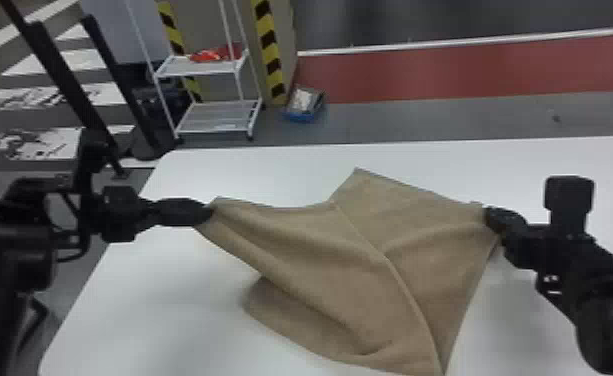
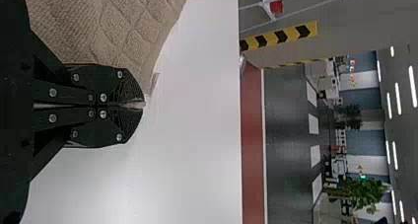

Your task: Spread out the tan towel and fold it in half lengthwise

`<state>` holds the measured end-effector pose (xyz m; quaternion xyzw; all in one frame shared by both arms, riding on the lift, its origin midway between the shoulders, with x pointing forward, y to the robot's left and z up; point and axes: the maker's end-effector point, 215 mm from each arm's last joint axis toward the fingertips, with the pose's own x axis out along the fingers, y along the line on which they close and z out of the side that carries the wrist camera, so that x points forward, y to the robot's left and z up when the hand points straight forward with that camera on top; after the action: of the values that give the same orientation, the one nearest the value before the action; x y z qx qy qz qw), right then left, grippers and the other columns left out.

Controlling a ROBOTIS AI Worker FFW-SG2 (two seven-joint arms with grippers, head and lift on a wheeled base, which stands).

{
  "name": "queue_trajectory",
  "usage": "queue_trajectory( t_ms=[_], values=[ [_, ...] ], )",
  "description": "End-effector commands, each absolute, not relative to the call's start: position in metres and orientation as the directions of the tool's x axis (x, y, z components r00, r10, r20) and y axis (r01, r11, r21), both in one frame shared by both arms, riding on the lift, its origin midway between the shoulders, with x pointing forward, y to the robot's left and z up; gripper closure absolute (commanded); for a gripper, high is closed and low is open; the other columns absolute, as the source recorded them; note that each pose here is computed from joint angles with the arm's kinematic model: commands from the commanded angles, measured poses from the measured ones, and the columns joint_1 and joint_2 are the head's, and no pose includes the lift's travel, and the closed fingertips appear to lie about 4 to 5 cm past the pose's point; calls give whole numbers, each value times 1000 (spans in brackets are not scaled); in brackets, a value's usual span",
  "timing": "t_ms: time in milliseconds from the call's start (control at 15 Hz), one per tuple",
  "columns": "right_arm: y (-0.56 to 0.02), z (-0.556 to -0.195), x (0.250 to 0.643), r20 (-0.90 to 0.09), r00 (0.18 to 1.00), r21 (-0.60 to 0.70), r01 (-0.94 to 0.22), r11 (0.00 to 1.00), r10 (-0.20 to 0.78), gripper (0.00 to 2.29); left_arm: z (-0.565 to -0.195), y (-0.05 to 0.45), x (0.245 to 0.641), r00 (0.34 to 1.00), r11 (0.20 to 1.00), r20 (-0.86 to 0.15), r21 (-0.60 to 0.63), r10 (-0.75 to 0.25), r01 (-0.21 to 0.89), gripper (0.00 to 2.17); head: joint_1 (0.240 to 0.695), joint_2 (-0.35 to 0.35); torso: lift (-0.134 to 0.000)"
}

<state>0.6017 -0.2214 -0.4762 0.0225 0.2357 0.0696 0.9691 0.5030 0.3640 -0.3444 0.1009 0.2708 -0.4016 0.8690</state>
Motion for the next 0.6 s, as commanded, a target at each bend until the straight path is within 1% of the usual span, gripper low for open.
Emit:
queue_trajectory(
  t_ms=[0, 133, 200, 267, 533],
  values=[
    [-289, -480, 570, -470, 881, 55, -32, 998, 54, 1352, -355, 378, 515, 540, 677, -567, -43, -622, 735, 1409, 695, 144, -123],
    [-337, -487, 540, -490, 872, 46, 45, 998, -16, 1352, -368, 387, 524, 545, 697, -588, -46, -598, 716, 1409, 695, 110, -123],
    [-355, -487, 527, -491, 870, 38, 72, 997, -44, 1352, -374, 391, 527, 547, 700, -607, -23, -577, 713, 1409, 695, 96, -123],
    [-372, -488, 511, -495, 866, 33, 102, 994, -72, 1352, -381, 397, 530, 554, 711, -627, 0, -548, 703, 1409, 695, 66, -123],
    [-422, -487, 450, -505, 849, 18, 190, 982, -155, 1352, -380, 407, 530, 560, 717, -633, 9, -535, 697, 1409, 695, 20, -123]
  ],
)
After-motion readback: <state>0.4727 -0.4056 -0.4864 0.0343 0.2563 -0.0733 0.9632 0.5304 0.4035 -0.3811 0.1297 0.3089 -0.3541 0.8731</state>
